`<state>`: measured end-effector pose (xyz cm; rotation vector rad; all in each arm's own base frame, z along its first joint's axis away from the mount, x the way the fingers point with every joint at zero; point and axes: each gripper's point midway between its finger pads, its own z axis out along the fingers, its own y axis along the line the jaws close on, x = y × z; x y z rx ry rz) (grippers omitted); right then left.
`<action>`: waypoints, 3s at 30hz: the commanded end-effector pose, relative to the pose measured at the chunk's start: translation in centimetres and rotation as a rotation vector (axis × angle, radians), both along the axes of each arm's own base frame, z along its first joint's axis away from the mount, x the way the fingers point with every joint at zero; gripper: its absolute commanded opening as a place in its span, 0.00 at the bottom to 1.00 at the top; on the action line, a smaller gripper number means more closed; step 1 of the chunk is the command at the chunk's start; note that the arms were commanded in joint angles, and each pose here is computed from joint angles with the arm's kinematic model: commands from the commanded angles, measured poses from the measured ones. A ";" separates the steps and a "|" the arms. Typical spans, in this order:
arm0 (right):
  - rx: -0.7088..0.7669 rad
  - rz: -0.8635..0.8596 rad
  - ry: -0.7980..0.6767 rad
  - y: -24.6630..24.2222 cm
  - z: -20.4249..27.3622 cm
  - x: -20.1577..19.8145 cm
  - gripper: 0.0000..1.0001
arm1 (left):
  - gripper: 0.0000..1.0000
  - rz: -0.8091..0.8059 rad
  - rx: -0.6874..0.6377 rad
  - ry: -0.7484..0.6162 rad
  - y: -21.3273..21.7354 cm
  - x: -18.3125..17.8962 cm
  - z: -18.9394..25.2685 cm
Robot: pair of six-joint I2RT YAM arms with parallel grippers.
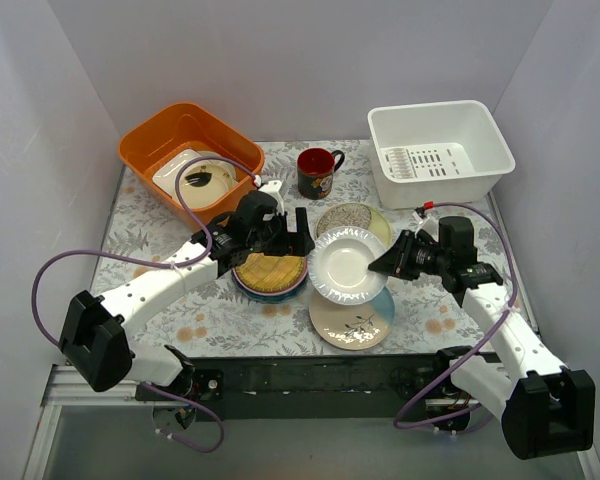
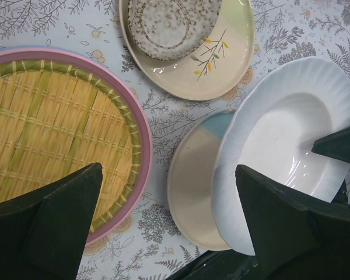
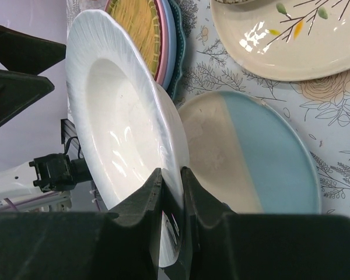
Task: Place the plates into the plastic bin on the countertop
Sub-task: Pick up the plate at the center of the board, then place the plate in the plastic bin.
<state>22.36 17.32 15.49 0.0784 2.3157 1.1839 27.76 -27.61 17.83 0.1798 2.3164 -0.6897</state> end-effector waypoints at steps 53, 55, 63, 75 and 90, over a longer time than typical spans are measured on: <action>0.045 -0.050 -0.264 -2.8 12.8 20.2 0.01 | 0.98 -0.087 -0.189 -0.109 -1.7 -0.8 4.6; 0.047 -0.052 -0.266 -2.7 13.2 21.0 0.01 | 0.98 -0.093 -0.192 -0.108 -2.1 -0.5 4.8; 0.070 -0.148 -0.213 -5.8 13.2 24.5 0.01 | 0.98 -0.131 -0.207 -0.093 -3.3 -0.3 5.0; 0.030 -0.276 -0.236 -10.0 14.9 27.5 0.01 | 0.98 -0.135 -0.198 -0.085 -3.5 -0.1 4.5; -0.003 -0.420 -0.252 -15.2 16.1 29.9 0.01 | 0.98 -0.141 -0.190 -0.073 -3.7 0.0 3.9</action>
